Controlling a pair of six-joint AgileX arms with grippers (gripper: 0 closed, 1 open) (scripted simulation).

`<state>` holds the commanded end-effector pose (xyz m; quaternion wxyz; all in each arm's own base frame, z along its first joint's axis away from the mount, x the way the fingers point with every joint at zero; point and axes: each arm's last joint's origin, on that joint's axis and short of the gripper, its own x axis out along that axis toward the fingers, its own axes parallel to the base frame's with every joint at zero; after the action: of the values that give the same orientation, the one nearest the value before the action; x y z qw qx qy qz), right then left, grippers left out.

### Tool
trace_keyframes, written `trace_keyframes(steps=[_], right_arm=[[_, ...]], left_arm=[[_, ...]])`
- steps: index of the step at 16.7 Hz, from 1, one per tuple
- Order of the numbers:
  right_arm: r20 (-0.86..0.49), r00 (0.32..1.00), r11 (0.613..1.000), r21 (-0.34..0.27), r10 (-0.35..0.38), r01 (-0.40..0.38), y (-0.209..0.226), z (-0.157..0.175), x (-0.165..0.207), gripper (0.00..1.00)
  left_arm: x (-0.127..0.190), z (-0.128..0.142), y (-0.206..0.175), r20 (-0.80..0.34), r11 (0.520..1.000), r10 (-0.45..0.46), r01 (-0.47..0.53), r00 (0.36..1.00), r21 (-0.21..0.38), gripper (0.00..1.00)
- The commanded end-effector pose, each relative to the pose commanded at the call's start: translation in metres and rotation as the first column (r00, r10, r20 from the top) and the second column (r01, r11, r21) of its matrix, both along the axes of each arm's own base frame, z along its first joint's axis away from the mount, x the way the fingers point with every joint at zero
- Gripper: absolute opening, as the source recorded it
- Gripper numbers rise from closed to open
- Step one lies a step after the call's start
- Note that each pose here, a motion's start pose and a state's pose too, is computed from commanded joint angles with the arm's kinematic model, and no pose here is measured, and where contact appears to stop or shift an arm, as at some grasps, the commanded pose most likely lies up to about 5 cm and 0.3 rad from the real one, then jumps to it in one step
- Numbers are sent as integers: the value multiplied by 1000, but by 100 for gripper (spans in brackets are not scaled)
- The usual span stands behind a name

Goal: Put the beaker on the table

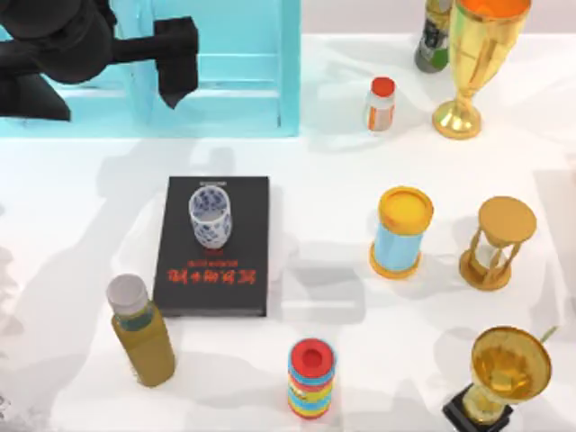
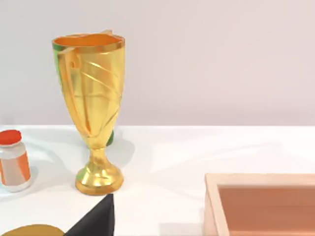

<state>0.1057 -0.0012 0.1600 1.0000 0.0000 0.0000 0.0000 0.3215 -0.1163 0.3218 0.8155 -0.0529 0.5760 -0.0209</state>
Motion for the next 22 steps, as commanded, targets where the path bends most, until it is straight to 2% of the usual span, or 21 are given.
trace_keyframes(steps=[4, 9, 17, 19, 22], right_arm=[[0, 1000, 1000, 0, 0, 0, 0, 0, 0, 100], [0, 1000, 1000, 0, 0, 0, 0, 0, 0, 100], [0, 1000, 1000, 0, 0, 0, 0, 0, 0, 100], [0, 1000, 1000, 0, 0, 0, 0, 0, 0, 100], [0, 1000, 1000, 0, 0, 0, 0, 0, 0, 100]], left_arm=[[38, -26, -51, -185, 998, -31, 40, 982, 44, 100], [56, -61, -91, -326, 993, -43, 77, 944, 92, 100], [58, -68, -93, -335, 992, -42, 79, 941, 96, 100], [59, -82, -94, -336, 992, -44, 81, 941, 96, 100], [61, -120, -95, -333, 992, -44, 80, 942, 95, 100]])
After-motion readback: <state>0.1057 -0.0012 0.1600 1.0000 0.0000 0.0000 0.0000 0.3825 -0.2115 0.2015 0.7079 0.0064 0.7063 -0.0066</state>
